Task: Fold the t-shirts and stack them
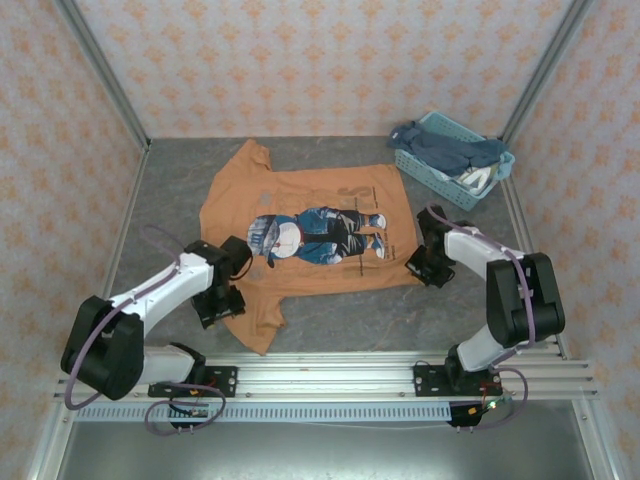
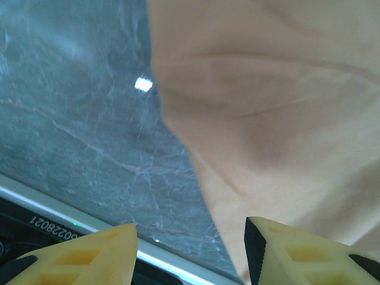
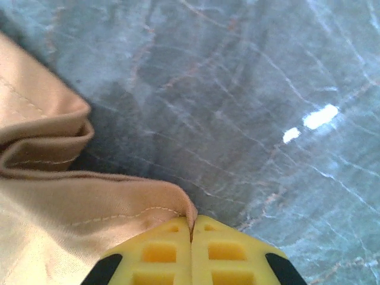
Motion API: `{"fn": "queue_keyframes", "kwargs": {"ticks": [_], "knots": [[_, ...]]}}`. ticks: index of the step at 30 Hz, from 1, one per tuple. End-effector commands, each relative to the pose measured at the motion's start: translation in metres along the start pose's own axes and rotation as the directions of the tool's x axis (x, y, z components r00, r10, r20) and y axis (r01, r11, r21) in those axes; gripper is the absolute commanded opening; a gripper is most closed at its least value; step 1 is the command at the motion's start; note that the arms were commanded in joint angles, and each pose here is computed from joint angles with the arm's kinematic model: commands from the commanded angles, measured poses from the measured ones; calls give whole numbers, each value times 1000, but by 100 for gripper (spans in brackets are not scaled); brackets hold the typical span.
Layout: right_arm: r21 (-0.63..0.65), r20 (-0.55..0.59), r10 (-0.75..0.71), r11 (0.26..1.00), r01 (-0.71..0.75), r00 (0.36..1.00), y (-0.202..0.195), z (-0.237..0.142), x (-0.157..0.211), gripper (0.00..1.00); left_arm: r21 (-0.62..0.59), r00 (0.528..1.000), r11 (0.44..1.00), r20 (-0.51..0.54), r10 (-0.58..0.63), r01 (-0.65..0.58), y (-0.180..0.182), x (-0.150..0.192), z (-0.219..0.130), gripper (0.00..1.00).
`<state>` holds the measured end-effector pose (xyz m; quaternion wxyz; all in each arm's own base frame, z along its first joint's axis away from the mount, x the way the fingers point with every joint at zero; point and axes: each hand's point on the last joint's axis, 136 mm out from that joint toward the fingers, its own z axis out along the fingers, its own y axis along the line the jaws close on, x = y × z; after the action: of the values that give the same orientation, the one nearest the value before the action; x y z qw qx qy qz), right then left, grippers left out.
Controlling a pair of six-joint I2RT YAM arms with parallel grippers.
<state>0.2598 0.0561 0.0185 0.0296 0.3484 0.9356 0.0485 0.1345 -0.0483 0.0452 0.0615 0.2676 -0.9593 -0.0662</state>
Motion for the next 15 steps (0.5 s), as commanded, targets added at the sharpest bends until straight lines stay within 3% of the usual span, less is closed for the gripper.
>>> {"fn": "queue_keyframes", "kwargs": {"ticks": [1,9,15], "knots": [[10,39,0,1000,-1,999,-5,-3,-3,0,-4,997,998,-56,-61,61,6,17,10,53],[5,11,1,1000,-1,1000,-10,-8,7,0,147,990,981,-79,-113,124,-34,28,13,52],[7,7,-4,1000,4,1000,-8,-7,6,0,48,991,998,-132,-24,30,-31,54,20,47]]}}
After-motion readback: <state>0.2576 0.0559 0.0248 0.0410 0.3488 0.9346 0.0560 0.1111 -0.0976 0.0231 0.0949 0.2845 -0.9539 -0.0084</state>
